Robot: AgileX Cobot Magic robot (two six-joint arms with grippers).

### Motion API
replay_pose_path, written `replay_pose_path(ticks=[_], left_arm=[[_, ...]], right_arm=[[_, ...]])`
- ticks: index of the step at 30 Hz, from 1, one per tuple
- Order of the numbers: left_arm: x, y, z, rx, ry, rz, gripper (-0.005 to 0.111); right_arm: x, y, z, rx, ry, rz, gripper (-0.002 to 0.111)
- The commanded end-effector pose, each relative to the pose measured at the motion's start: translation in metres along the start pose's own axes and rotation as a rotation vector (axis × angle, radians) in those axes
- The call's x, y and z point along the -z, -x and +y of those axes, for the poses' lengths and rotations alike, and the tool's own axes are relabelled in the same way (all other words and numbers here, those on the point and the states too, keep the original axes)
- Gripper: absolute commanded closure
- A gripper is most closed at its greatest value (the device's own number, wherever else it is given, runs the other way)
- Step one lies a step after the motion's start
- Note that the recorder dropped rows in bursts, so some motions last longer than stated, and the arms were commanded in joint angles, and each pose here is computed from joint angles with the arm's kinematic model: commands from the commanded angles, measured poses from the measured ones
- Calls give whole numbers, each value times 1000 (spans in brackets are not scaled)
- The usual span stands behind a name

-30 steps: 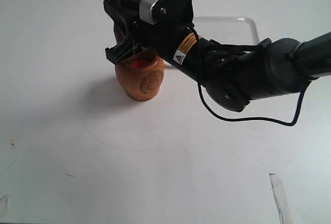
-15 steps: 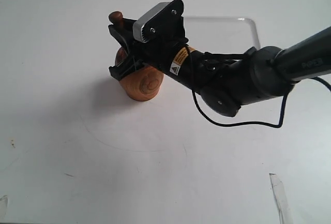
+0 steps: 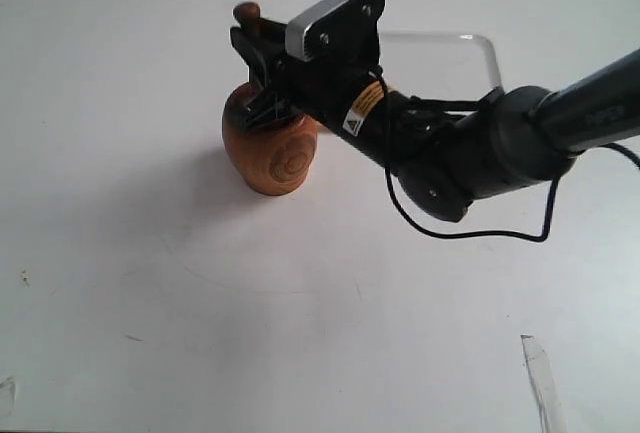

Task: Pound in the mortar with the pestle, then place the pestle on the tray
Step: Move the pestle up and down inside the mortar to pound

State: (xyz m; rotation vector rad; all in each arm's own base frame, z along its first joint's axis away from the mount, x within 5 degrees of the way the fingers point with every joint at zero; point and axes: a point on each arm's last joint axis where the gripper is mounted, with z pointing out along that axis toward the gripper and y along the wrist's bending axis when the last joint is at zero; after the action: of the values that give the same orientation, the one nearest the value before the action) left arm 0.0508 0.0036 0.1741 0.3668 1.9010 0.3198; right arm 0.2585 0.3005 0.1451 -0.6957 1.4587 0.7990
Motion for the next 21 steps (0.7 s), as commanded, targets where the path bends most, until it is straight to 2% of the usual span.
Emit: replay_pose_path(ticks=[1, 3, 6, 8, 10, 15, 21], left_arm=[[0, 0, -1, 12, -8, -7, 107], [0, 0, -1, 12, -8, -7, 107], [0, 0, -1, 12, -8, -7, 107], [0, 0, -1, 12, -8, -7, 107], [0, 0, -1, 12, -8, -7, 107], [0, 0, -1, 12, -8, -7, 107], [0, 0, -1, 12, -8, -7, 107]], right_arm=[[0, -19, -2, -21, 3, 55, 108], [1, 2, -1, -4, 12, -31, 108], [7, 58, 2, 53, 9, -200, 108], [15, 89, 5, 99, 2, -247, 108], [17, 97, 5, 111, -3, -231, 108], [13, 77, 3, 128, -15, -110, 108], [2, 10, -1, 74, 6, 64, 108]])
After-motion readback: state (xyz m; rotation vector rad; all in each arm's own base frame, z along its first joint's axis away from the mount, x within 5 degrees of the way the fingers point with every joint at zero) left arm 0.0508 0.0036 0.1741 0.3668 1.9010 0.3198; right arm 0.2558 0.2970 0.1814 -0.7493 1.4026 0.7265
